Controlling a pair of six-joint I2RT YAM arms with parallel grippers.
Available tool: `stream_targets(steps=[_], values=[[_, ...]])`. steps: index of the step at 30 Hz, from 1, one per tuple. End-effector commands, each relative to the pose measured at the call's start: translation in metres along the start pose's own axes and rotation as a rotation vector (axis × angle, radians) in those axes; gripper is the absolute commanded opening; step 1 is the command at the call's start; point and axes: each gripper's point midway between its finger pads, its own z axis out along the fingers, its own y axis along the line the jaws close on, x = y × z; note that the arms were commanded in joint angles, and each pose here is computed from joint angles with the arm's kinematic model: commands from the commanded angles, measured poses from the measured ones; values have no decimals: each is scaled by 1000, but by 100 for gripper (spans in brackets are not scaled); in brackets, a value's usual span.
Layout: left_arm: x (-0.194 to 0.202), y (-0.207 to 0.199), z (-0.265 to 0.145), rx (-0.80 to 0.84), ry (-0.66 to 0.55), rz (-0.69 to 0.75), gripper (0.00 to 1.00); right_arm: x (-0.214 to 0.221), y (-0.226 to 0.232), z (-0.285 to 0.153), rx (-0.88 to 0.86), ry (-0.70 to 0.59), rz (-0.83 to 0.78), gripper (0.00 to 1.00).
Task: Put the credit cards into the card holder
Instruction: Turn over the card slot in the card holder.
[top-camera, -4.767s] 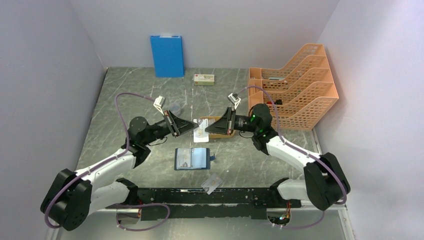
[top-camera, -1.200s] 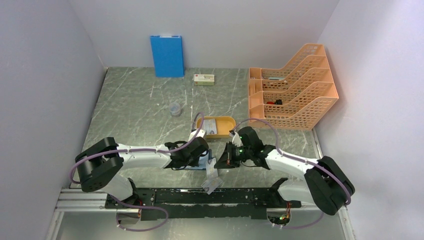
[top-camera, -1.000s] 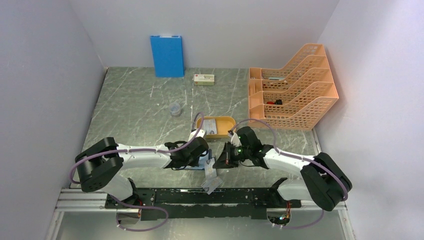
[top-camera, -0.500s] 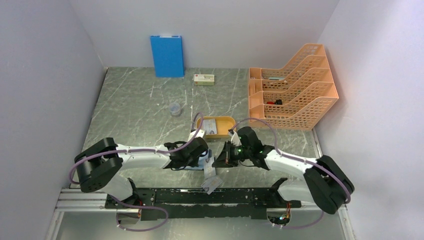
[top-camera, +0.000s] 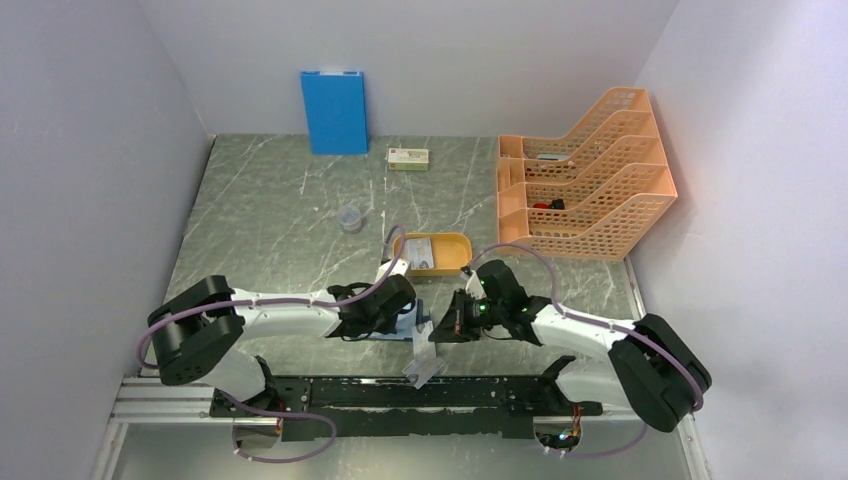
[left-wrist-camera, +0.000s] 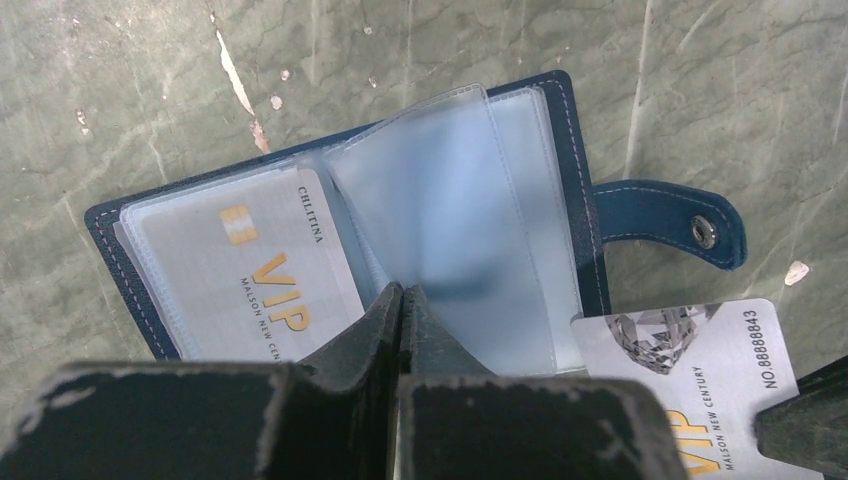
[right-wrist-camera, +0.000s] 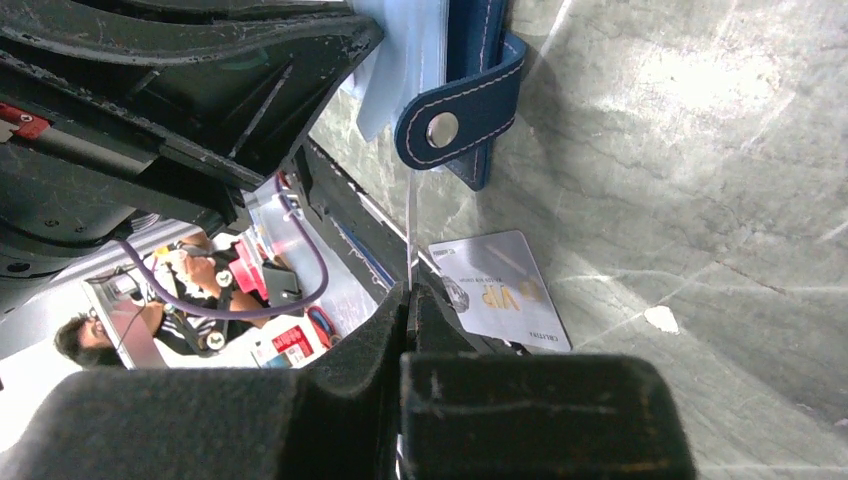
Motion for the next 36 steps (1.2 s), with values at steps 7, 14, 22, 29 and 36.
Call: stream_targets(steps=[7, 14, 22, 29, 36], values=[[4, 4, -3, -10, -1, -10, 5, 1, 9, 10, -32, 29, 0, 0], [1, -2, -7, 17, -2, -22, 5, -5, 14, 19, -45, 32, -4, 0], [-22, -15, -26, 67, -37, -29, 8, -12, 24, 27, -59, 29, -22, 0], [-36, -19, -45, 92, -63, -38, 22, -14, 28, 29, -64, 31, -32, 0], [-46, -4, -66, 61, -109, -70, 30, -19, 40, 34, -68, 33, -62, 0]])
